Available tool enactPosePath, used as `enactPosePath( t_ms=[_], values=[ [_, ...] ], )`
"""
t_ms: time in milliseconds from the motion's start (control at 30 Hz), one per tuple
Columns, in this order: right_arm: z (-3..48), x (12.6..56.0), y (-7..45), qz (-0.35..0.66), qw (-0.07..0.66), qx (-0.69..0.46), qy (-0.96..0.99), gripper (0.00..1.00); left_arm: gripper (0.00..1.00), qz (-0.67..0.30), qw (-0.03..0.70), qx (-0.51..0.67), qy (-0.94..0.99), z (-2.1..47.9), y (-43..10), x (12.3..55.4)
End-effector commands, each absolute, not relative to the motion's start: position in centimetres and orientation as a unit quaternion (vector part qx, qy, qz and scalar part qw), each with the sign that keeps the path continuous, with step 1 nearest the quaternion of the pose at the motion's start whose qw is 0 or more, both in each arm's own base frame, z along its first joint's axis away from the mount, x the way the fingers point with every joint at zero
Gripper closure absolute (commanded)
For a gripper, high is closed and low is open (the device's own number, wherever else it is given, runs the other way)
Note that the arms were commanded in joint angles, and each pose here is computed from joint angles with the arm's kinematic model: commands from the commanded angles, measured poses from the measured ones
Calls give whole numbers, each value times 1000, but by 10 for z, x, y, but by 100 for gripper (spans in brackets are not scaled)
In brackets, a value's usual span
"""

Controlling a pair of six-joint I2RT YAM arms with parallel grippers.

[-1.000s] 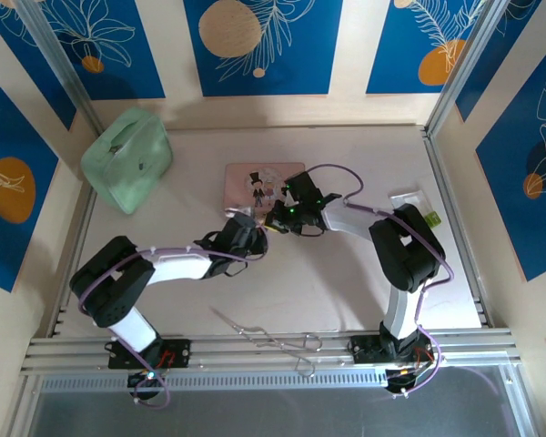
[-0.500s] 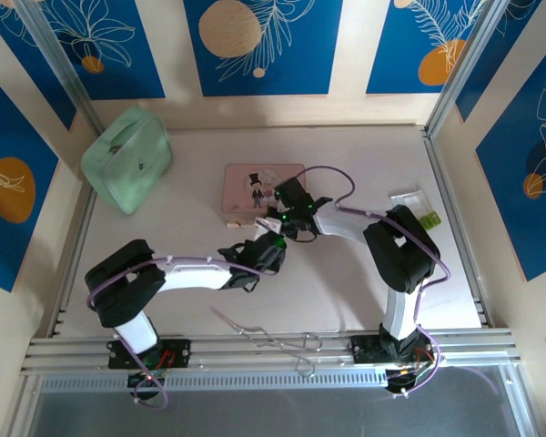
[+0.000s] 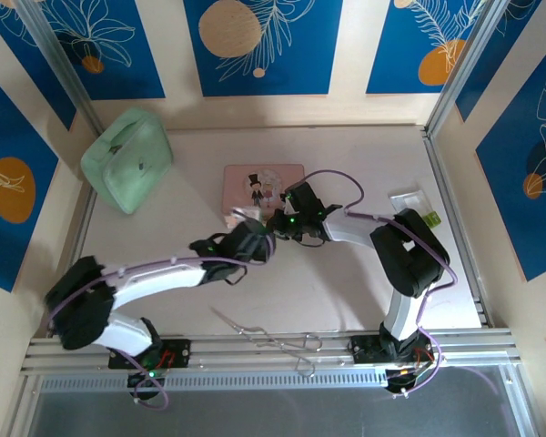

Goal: Unlock the padlock with the key

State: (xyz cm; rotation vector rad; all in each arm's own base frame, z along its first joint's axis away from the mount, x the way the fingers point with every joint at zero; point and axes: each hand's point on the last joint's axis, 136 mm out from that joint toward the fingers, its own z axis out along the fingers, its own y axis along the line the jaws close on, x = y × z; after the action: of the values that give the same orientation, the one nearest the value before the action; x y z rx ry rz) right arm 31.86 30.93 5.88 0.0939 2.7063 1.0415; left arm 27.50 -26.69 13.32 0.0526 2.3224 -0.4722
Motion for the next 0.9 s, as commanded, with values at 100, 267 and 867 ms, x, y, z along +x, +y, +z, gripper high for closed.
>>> enactPosePath(
  t_ms=[100,267,867],
  values=[
    [12,263,275,283,-8,57,957,100,49,-227,303,-60,924,125,-217,264],
    [14,264,280,322,-1,45,946,100,54,-294,292,-67,908,135,-228,268],
    [20,268,269,238,18,31,970,100,58,-321,271,-78,904,127,-238,290]
  ],
)
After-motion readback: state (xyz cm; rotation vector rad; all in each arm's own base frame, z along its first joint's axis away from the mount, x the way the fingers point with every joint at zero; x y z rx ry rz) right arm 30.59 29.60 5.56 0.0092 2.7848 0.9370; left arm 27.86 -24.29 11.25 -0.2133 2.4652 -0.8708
